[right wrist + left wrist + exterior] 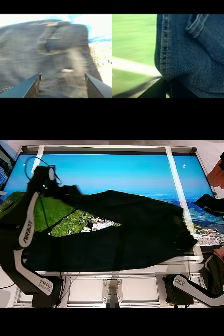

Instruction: Fold the clothes and pants, and hang the long-sleeved shirts on hangers.

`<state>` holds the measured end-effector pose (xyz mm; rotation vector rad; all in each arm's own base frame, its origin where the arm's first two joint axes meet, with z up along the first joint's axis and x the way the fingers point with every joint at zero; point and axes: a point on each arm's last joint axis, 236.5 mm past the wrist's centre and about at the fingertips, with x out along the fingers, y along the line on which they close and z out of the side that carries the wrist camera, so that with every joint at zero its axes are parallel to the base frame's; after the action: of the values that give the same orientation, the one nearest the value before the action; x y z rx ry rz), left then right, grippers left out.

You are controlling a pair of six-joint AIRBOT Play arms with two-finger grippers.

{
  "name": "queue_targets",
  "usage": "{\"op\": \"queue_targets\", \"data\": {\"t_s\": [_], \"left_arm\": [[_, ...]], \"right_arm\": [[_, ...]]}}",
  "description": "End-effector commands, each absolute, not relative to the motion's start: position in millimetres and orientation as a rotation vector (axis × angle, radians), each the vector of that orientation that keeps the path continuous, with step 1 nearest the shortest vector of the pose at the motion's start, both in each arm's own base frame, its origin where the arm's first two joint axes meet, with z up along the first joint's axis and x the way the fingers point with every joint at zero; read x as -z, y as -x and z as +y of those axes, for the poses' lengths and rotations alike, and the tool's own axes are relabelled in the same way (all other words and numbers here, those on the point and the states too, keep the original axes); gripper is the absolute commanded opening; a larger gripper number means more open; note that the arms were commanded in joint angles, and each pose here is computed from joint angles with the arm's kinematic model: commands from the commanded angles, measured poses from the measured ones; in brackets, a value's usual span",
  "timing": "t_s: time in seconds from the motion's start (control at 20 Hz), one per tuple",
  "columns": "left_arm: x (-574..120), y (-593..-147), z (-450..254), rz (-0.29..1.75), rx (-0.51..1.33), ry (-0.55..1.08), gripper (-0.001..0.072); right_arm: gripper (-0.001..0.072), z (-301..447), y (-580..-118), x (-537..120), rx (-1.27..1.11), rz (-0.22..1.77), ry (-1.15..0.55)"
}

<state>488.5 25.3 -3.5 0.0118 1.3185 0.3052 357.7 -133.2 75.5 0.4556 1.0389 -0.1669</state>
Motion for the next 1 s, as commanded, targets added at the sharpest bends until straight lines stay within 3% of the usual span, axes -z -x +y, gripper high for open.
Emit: {"op": "queue_targets", "data": {"t_s": [0.0, 0.2, 0.25, 0.35, 0.5, 0.75, 0.85, 0.95], "left_arm": [[-43, -416, 82, 1.494, -0.516, -0.183, 0.0026], [-18, -381, 44, 1.675, -0.428, -0.146, 0.0037], [-12, -373, 39, 1.707, -0.420, -0.169, 0.0112], [-2, -360, 35, 1.766, -0.409, -0.202, 0.0363], [-10, -354, 46, 1.785, -0.398, -0.266, 0.0372], [-38, -399, 90, 1.510, -0.401, -0.268, 0.0384], [-28, -418, 90, 1.455, -0.344, -0.223, 0.0497], [-6, -430, 85, 1.452, -0.276, -0.147, 0.0497]], "right_arm": [[0.0624, -129, -353, -73, 0.155, 1.064, -0.462], [0.0624, -127, -350, -72, 0.149, 1.080, -0.465], [0.0624, -126, -350, -71, 0.148, 1.083, -0.466], [0.0625, -125, -349, -71, 0.145, 1.089, -0.467], [0.0625, -126, -348, -71, 0.147, 1.091, -0.463], [0.0625, -128, -349, -71, 0.149, 1.087, -0.454], [0.0625, -128, -350, -71, 0.151, 1.082, -0.454], [0.0625, -128, -351, -71, 0.152, 1.078, -0.455]]}}
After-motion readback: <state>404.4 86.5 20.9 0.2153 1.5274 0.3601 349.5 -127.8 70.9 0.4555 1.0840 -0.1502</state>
